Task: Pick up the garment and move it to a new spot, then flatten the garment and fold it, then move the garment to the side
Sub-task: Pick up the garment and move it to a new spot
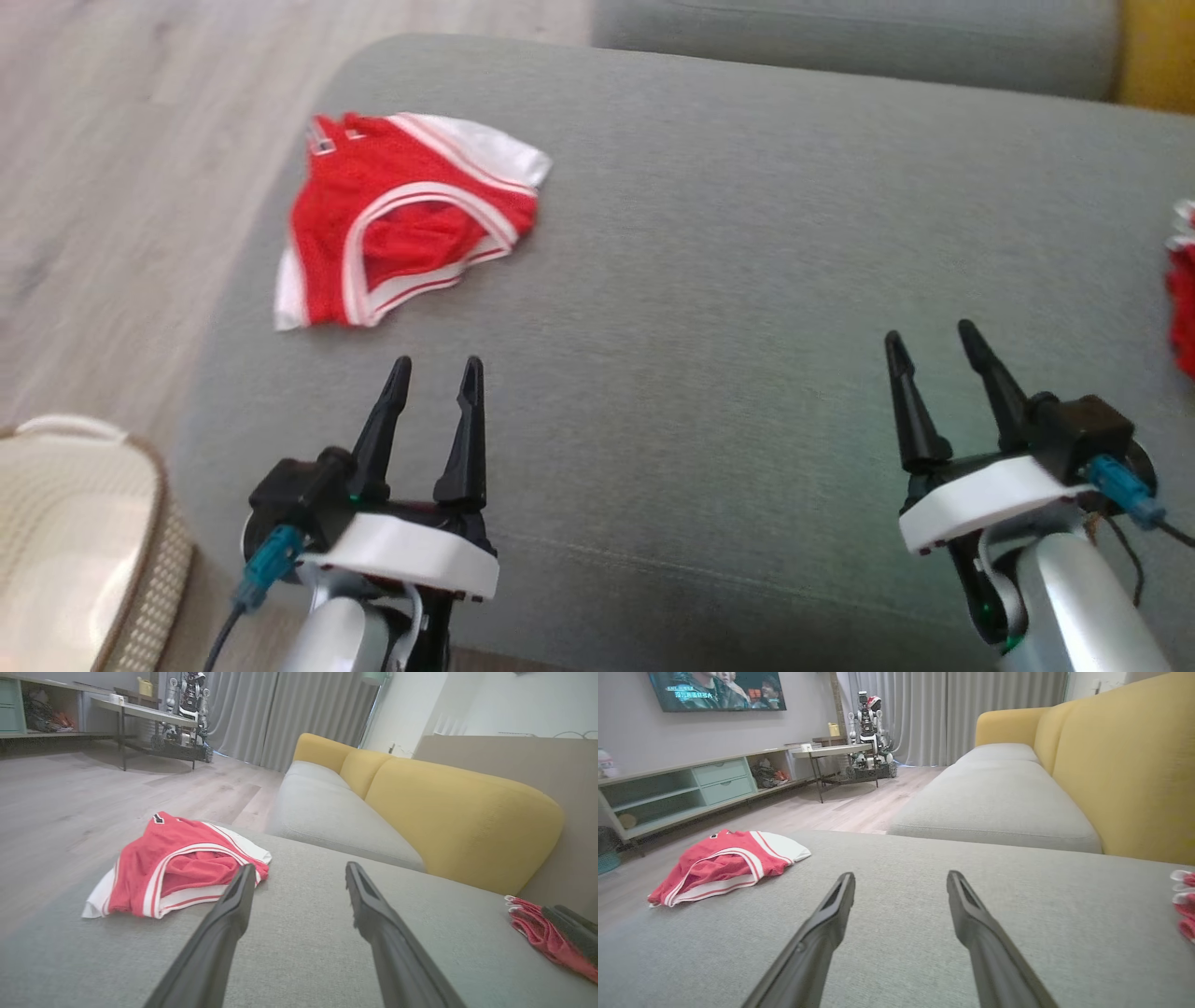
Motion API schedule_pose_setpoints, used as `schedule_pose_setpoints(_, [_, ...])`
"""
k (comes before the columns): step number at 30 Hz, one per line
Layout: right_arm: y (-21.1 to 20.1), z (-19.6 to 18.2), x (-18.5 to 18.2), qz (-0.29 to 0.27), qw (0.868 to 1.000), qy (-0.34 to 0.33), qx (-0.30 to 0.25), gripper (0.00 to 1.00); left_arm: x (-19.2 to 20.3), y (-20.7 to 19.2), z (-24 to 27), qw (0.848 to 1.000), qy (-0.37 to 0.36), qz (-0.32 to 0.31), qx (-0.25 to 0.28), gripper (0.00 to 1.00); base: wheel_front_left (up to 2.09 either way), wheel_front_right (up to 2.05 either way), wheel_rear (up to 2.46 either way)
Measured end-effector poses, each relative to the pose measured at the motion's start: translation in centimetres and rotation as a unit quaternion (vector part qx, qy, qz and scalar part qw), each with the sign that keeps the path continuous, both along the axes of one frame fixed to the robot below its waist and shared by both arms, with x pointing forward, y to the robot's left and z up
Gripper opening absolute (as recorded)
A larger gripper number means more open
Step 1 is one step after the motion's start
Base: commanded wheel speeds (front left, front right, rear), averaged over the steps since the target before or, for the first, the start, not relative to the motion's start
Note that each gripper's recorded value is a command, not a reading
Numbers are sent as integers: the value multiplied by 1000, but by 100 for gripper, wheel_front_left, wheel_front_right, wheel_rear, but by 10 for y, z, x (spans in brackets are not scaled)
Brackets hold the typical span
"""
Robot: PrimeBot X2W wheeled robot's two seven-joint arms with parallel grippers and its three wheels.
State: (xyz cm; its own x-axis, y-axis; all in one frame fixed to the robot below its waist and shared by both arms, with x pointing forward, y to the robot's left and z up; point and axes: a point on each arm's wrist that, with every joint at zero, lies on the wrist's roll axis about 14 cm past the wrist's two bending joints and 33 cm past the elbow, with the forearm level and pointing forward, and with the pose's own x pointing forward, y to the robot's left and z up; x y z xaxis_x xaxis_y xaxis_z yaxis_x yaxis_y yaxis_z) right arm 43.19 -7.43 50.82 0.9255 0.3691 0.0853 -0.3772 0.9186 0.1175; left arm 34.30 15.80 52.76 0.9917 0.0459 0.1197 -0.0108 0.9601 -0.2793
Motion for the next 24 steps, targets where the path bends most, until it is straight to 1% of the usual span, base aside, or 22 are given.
schedule_pose_setpoints(4, [27,-1,0,37,999,1,-1,100,-14,18,1,1000,-2,31,-1,100,0,0,0])
schedule_pose_setpoints(5, [41,-2,-1,55,998,3,-2,100,-22,26,0,999,0,47,-1,100,0,0,0])
schedule_pose_setpoints(14, [96,-5,-13,127,992,12,1,100,-60,63,-3,993,2,119,-4,100,0,0,0])
schedule_pose_setpoints(17, [105,-6,-16,140,990,13,0,100,-68,71,-5,991,5,135,-6,100,0,0,0])
schedule_pose_setpoints(24, [109,-12,-17,147,989,23,-1,100,-70,74,-4,990,4,143,-5,100,0,0,0])
